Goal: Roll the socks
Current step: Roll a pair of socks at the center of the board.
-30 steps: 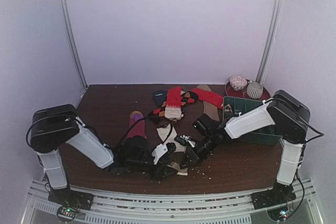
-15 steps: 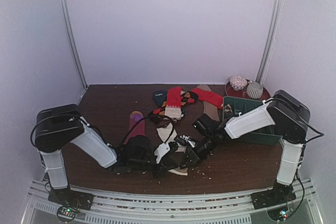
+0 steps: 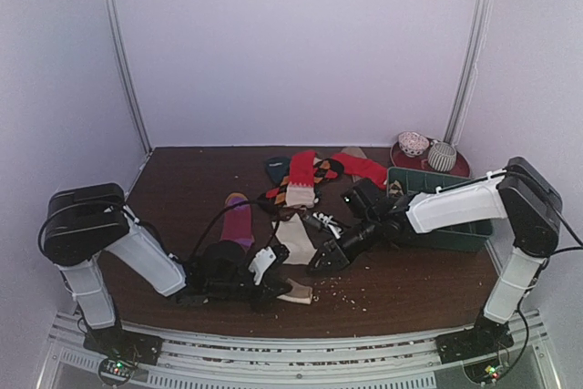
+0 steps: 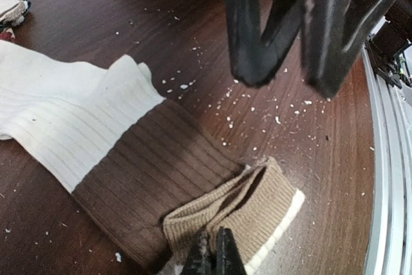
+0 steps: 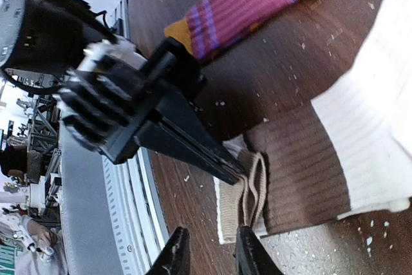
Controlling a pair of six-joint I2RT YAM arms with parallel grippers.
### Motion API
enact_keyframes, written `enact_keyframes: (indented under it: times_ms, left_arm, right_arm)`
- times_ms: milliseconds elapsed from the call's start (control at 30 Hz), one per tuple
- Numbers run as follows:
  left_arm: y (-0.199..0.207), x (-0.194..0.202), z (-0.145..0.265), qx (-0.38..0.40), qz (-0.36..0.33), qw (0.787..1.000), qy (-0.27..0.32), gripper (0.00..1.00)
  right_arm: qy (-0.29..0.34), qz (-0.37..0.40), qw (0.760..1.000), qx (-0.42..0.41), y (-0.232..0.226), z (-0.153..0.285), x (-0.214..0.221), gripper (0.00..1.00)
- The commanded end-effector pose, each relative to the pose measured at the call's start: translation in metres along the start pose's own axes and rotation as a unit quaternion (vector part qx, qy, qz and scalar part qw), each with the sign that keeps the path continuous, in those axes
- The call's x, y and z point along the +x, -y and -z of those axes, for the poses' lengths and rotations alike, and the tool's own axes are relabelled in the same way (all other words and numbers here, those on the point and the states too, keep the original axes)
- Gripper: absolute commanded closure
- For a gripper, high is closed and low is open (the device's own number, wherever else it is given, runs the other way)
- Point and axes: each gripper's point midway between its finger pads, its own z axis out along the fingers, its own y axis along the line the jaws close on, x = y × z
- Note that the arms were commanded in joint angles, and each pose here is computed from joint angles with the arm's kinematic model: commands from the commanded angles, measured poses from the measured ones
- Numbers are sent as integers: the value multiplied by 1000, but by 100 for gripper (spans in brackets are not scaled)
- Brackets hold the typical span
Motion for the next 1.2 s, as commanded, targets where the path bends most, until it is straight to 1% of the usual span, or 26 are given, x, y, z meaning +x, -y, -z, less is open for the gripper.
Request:
enact_keyframes:
  times_ms: [0,100,200,300,367,467,600,667,767,967,1167]
  left_arm:
    - [-7,-11,2,-18,28,999,24,100]
    - [-10,-10,0,-23,39,999,27,100]
    - [-15,-5,0,-33,53,998,21,100]
    - [-19,3,0,-39,70,997,7,100]
    - [-20,7,-1,-42,78,996,-4,100]
    - [-21,14,-2,-43,83,996,-15,100]
    - [-21,20,-2,-43,83,995,-24,100]
    - [-20,21,-1,-40,82,995,-26,100]
    - [-20,22,-2,-37,81,996,-28,100]
    - [-19,25,-2,-35,81,996,-33,100]
    - [-17,28,-2,-29,78,996,-37,100]
  right_arm:
    - [35,79,996,-5,-11,9,-15,72]
    - [35,115,993,-5,-13,5,-8,70]
    - [45,178,983,6,-16,4,3,70]
    - [60,280,957,46,-23,0,19,67]
    - [63,330,939,70,-27,-6,30,65]
    - [71,371,918,119,-27,-9,28,63]
    - [61,417,891,167,-24,-16,26,61]
    - [59,434,882,174,-23,-18,25,60]
    - [42,449,875,175,-19,-26,25,60]
    - [21,455,874,170,-9,-42,25,60]
    - [24,443,872,208,14,-48,26,61]
